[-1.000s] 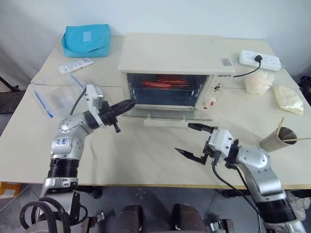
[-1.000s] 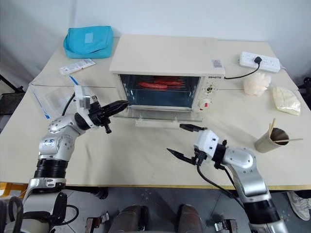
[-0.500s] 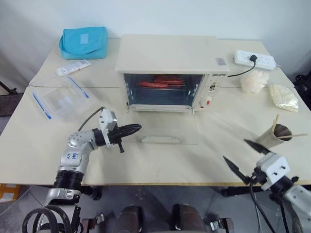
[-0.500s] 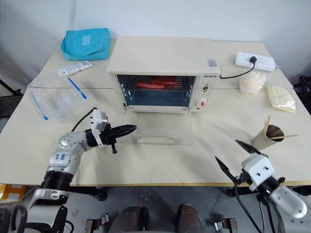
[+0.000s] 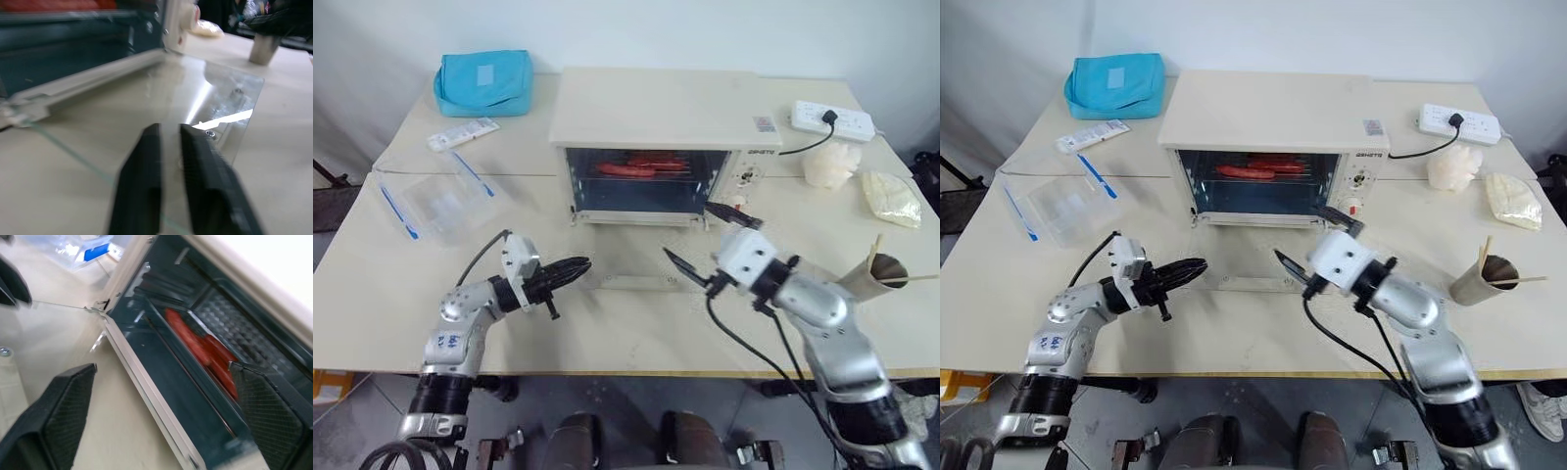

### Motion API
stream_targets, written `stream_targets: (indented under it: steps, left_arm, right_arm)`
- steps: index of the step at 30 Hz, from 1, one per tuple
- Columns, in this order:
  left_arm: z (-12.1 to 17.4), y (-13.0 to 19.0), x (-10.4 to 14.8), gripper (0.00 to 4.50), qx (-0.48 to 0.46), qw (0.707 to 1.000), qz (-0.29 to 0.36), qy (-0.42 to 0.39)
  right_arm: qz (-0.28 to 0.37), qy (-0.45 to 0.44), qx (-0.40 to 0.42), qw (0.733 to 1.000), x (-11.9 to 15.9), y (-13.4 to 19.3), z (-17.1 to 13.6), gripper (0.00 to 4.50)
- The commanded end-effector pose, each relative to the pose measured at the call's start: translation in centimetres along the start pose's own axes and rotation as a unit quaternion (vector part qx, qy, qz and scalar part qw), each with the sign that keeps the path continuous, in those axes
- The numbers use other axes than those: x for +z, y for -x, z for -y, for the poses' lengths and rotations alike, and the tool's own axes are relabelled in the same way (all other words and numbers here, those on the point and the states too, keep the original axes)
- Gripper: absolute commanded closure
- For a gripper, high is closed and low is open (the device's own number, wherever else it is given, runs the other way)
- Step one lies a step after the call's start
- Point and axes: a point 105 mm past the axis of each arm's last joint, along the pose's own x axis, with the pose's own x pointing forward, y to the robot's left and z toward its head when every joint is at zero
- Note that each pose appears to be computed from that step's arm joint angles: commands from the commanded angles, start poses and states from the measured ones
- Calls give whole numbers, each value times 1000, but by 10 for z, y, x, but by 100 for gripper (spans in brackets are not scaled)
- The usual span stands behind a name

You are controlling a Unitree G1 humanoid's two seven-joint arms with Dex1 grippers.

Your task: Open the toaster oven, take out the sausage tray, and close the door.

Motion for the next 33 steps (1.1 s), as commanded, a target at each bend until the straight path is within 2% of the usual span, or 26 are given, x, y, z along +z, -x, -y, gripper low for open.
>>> stream_targets:
  steps: [1,4,9,13,16,18,22,23,27,28,33]
  left_arm:
    - [-7,21,26,269,49,998,39,-25]
    - [-8,41,33,174,95,994,46,-41]
    - [-5,47,38,14,120,990,62,-32]
    - [2,43,37,6,117,990,65,-32]
    - [4,41,36,0,116,991,67,-30]
    - [4,39,35,0,112,991,66,-29]
    - [3,37,36,0,109,991,72,-25]
    - [3,36,36,0,108,991,72,-25]
    - [3,32,37,0,101,992,74,-23]
    - [3,29,38,0,96,992,76,-22]
    - [1,18,44,0,80,993,79,-27]
  right_arm:
    - [5,71,-12,997,2,-25,3,0]
    - [-63,187,-30,980,-17,-54,12,0]
    - [-67,206,-83,973,-16,-84,27,0]
    - [-102,220,-97,965,-29,-97,32,0]
    - [-116,219,-95,964,-35,-100,34,58]
    - [-128,224,-95,961,-41,-100,37,116]
    - [-164,231,-106,953,-58,-99,51,260]
    - [-163,231,-106,953,-58,-100,52,283]
    - [-157,233,-107,954,-54,-106,50,430]
    - [-150,234,-104,955,-50,-110,45,443]
    - [-146,239,-96,955,-48,-117,35,443]
